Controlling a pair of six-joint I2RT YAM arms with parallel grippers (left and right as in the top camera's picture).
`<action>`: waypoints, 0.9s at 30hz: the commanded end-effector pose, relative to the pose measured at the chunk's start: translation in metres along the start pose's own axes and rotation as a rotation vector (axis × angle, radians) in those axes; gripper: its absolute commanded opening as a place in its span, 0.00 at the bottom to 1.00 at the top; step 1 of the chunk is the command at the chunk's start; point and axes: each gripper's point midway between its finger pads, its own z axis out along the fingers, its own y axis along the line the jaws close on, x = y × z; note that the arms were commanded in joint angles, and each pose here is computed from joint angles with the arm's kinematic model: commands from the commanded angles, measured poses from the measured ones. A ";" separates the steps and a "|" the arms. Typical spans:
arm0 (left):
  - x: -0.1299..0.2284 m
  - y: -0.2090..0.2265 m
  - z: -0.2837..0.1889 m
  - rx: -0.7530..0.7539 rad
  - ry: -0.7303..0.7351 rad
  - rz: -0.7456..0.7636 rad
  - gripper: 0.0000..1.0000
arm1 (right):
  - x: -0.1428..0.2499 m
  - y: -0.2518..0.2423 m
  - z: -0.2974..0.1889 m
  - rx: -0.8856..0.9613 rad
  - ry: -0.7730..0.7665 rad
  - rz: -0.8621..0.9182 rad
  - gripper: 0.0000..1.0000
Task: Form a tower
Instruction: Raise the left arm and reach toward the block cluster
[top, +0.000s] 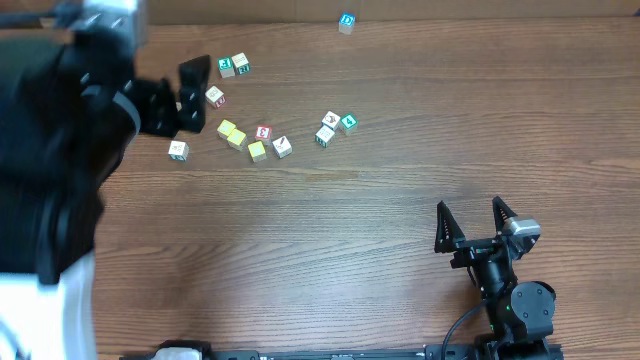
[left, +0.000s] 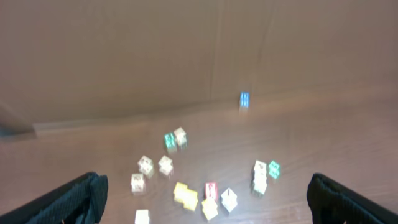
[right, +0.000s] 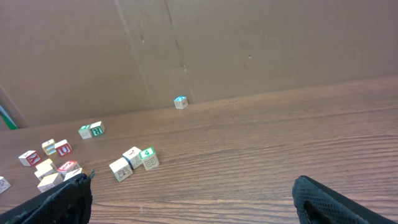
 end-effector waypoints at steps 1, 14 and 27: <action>0.017 0.000 0.043 0.029 0.150 0.025 1.00 | 0.001 -0.001 0.000 0.001 -0.007 0.005 1.00; 0.146 0.008 0.150 0.035 0.731 -0.114 0.18 | 0.001 -0.001 0.000 0.001 -0.007 0.005 1.00; 0.236 0.027 0.224 -0.138 1.013 -0.305 0.90 | 0.001 -0.001 0.000 0.001 -0.007 0.005 1.00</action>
